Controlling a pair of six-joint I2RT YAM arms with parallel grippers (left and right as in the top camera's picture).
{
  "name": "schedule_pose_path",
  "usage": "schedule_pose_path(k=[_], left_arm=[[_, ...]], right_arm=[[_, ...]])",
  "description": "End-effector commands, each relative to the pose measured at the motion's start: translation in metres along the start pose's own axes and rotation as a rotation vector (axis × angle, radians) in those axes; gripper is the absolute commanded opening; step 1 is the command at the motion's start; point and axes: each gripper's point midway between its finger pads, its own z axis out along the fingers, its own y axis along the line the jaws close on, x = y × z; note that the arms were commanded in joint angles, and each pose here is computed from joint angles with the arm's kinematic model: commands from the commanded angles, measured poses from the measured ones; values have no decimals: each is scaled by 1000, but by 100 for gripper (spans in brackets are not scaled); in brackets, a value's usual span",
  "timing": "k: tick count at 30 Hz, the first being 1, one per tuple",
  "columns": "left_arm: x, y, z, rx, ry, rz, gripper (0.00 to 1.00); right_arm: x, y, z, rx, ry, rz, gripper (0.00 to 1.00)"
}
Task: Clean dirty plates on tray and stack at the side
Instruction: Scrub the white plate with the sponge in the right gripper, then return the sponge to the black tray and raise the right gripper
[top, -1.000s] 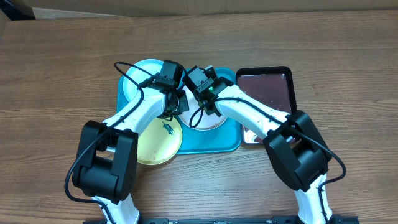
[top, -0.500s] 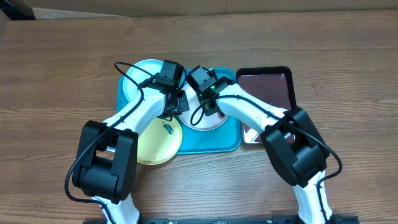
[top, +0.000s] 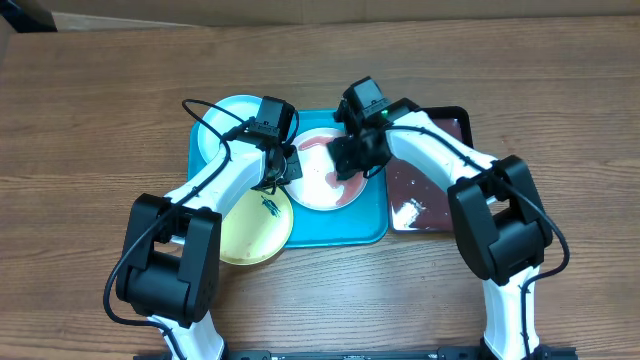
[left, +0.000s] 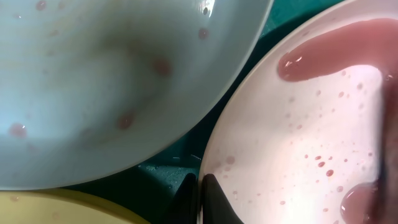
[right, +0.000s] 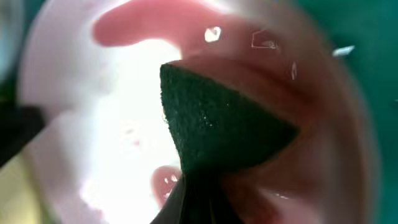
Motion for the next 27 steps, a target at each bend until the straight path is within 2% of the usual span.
schedule_pose_path(k=[1, 4, 8, 11, 15, 19, 27], left_arm=[[4, 5, 5, -19, 12, -5, 4], [3, 5, 5, -18, 11, -5, 4], [3, 5, 5, -18, 11, -4, 4], [3, 5, 5, -18, 11, -4, 4], [3, 5, 5, -18, 11, -4, 4], [3, 5, 5, -18, 11, -4, 4], [3, 0, 5, 7, 14, -2, 4]], right_arm=[[23, 35, 10, -262, 110, -1, 4], [21, 43, 7, -316, 100, -31, 4], [-9, 66, -35, -464, 9, -83, 4], [-17, 63, -53, -453, -28, -83, 4], [-18, 37, -65, -350, -41, -32, 4], [-14, 10, -96, -283, -65, -40, 4], [6, -83, -158, 35, -95, 134, 4]])
